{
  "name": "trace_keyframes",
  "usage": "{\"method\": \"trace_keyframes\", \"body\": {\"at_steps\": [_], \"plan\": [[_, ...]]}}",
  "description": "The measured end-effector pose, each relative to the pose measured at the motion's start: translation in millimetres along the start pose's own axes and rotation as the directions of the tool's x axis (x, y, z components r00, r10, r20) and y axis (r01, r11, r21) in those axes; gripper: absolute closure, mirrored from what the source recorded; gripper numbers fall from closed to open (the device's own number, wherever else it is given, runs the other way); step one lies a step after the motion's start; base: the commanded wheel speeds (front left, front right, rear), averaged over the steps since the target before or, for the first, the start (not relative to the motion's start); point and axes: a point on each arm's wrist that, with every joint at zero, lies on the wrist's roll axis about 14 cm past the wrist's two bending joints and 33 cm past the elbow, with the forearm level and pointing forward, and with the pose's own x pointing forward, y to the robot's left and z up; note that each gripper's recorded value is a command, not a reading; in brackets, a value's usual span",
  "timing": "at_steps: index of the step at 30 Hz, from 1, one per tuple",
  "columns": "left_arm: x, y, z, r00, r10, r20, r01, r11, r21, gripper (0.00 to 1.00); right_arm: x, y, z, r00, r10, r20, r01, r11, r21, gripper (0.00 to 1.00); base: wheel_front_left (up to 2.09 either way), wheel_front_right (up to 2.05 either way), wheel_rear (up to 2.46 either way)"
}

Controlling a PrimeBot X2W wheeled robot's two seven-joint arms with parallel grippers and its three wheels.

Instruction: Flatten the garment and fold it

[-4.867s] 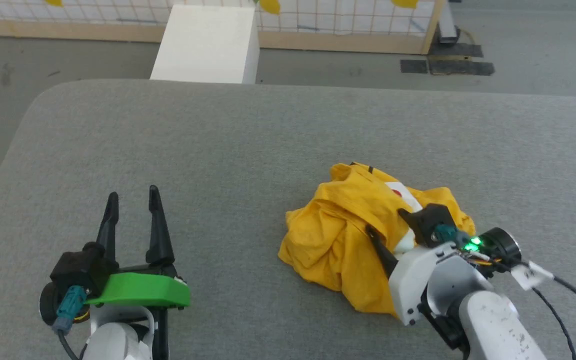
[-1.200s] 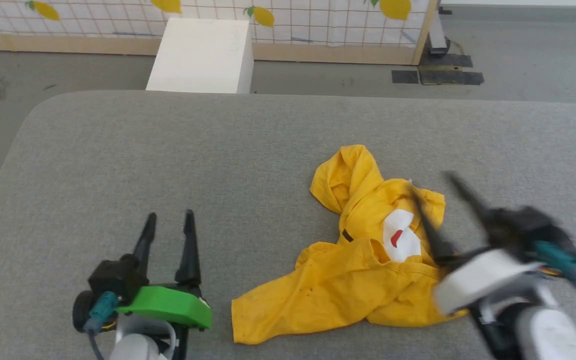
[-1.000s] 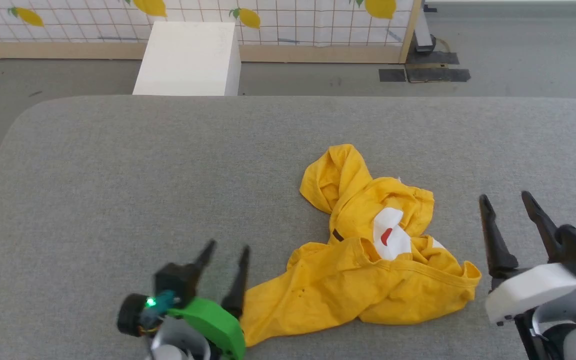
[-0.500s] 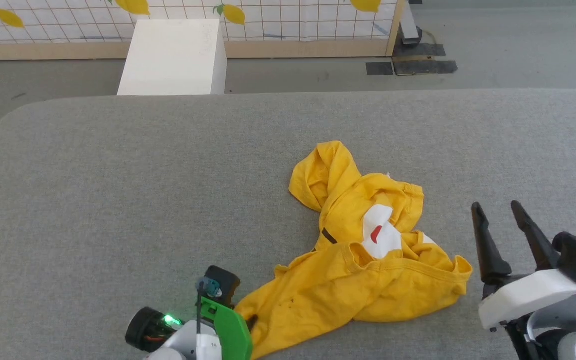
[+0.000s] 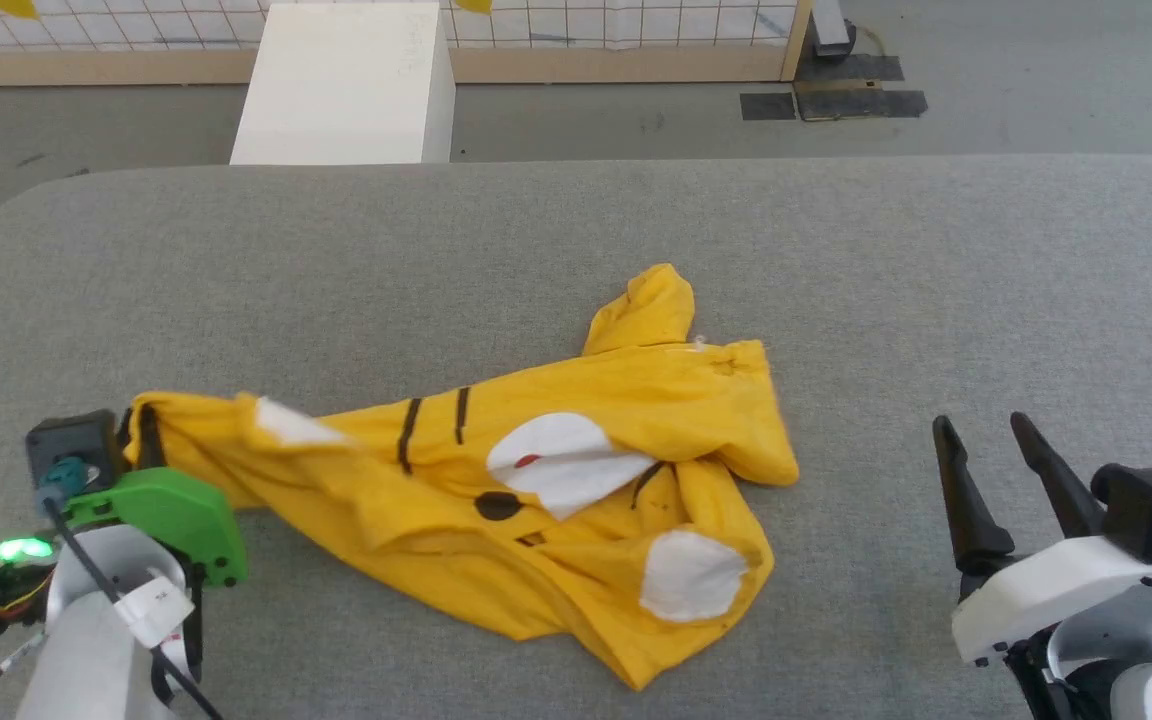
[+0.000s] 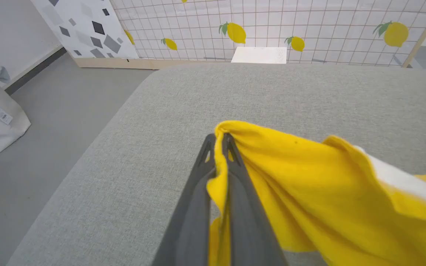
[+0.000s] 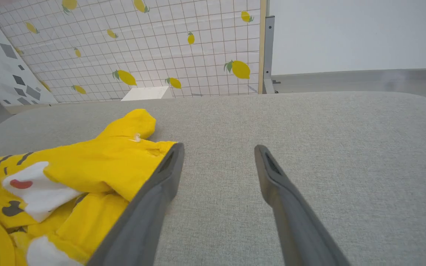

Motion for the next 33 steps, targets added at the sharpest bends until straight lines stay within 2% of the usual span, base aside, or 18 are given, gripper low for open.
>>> {"method": "trace_keyframes", "body": {"at_steps": [1, 2, 3, 4, 9, 14, 17, 20, 26, 27, 28, 29, 30, 33], "plan": [[0, 6, -4, 1.0, 0.025, -0.006, -0.026, 1.0, -0.01, 1.0, 1, 1, -4, 1.0, 0.002, -0.018, -0.002, 1.0, 0.0, 0.0, 0.0, 0.0, 0.0], [0, 9, -8, 0.999, 0.037, -0.015, -0.037, 0.999, -0.024, 0.66, 1, 3, -8, 0.999, 0.009, -0.04, -0.009, 1.0, -0.003, 0.0, 0.0, 0.0, 0.0], [0, 10, -12, 0.999, 0.042, -0.026, -0.043, 0.998, -0.037, 0.09, 1, 5, -11, 0.998, 0.016, -0.056, -0.016, 1.0, -0.005, 0.0, 0.0, 0.0, 0.0], [-1, 9, -18, 0.998, 0.041, -0.043, -0.044, 0.998, -0.054, 0.0, 2, 9, -15, 0.996, 0.027, -0.079, -0.027, 1.0, -0.004, 0.0, 0.0, 0.0, 0.0], [-18, -1, -45, 0.996, 0.031, -0.082, -0.044, 0.986, -0.162, 0.0, -4, 36, -43, 0.97, 0.101, -0.221, -0.104, 0.995, 0.0, 0.0, 0.0, 0.0, 0.0], [-38, 3, -30, 0.992, 0.102, 0.073, -0.078, 0.959, -0.273, 0.0, -11, 59, -62, 0.939, 0.164, -0.302, -0.171, 0.985, 0.003, 0.0, 0.0, 0.0, 0.0], [-45, 0, -21, 0.984, 0.107, 0.143, -0.059, 0.952, -0.301, 0.0, -12, 66, -77, 0.917, 0.183, -0.353, -0.194, 0.981, 0.005, 0.0, 0.0, 0.0, 0.0], [-50, -6, -15, 0.981, 0.09, 0.174, -0.03, 0.947, -0.32, 0.0, -13, 72, -101, 0.877, 0.195, -0.44, -0.219, 0.976, -0.004, 0.0, 0.0, 0.0, 0.0], [-58, -2, -2, 0.97, 0.102, 0.222, -0.023, 0.943, -0.331, 0.0, 0, 93, -123, 0.808, 0.237, -0.539, -0.301, 0.953, -0.031, 0.0, 0.0, 0.0, 0.0], [-59, -1, -2, 0.97, 0.105, 0.221, -0.027, 0.944, -0.33, 0.0, 1, 97, -126, 0.797, 0.244, -0.552, -0.313, 0.949, -0.032, 0.28, 0.0, 0.0, 0.0], [-60, 1, -3, 0.969, 0.111, 0.22, -0.033, 0.944, -0.328, 0.0, 2, 101, -129, 0.786, 0.252, -0.565, -0.325, 0.945, -0.031, 0.66, 0.0, 0.0, 0.0], [-60, 3, -4, 0.97, 0.114, 0.216, -0.038, 0.944, -0.328, 0.0, 4, 104, -130, 0.776, 0.258, -0.576, -0.336, 0.941, -0.031, 0.88, 0.0, 0.0, 0.0], [-60, 3, -6, 0.97, 0.115, 0.212, -0.041, 0.944, -0.328, 0.0, 6, 105, -131, 0.77, 0.26, -0.583, -0.341, 0.94, -0.031, 1.0, 0.0, 0.0, 0.0], [-59, 4, -8, 0.972, 0.12, 0.204, -0.048, 0.943, -0.328, 0.0, 17, 99, -125, 0.786, 0.239, -0.57, -0.324, 0.945, -0.051, 1.0, 0.0, 0.0, 0.0]]}}
